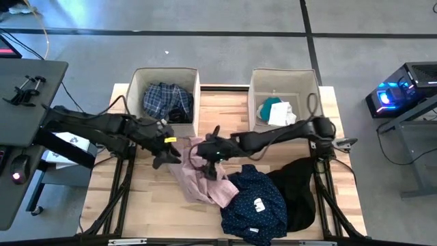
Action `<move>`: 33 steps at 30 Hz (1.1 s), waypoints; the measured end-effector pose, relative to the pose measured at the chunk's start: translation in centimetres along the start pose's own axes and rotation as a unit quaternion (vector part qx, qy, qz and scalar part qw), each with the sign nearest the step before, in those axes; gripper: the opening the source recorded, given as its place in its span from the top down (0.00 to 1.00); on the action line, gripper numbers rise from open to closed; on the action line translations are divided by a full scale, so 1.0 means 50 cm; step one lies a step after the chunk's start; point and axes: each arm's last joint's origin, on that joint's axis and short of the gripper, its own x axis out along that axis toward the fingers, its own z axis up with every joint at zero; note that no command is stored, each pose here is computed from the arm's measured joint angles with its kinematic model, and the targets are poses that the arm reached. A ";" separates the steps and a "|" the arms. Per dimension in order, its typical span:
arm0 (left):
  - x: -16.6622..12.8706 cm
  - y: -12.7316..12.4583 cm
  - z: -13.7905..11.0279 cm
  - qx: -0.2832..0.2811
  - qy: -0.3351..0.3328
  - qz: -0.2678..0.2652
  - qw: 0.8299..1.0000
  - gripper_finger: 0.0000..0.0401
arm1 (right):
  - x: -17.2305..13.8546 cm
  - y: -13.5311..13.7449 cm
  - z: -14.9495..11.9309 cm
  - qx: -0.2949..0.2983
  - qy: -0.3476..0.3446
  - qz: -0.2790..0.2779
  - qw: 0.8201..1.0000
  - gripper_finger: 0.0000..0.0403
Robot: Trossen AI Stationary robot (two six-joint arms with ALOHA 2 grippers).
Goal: Sort clothes
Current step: Put the pink cloth into the right laundry organizer
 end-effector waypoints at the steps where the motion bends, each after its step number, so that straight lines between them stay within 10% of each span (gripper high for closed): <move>1: -0.005 0.003 -0.003 -0.001 0.002 0.008 1.000 0.57 | 0.017 -0.001 -0.009 -0.004 0.004 0.006 1.000 0.26; 13: -0.014 0.021 -0.030 -0.019 0.058 0.060 0.996 0.57 | 0.186 -0.017 -0.147 -0.051 0.075 -0.007 0.996 0.29; 20: -0.014 0.021 -0.030 -0.019 0.058 0.060 0.996 0.57 | 0.211 -0.019 -0.203 -0.013 0.152 -0.025 0.988 0.64; 25: -0.014 0.020 -0.030 -0.015 0.058 0.060 0.996 0.57 | 0.198 -0.027 -0.204 0.057 0.188 -0.014 0.980 0.94; 33: -0.012 0.016 -0.024 -0.001 0.043 0.047 0.998 0.57 | 0.054 -0.008 -0.097 0.070 0.156 -0.010 0.985 0.92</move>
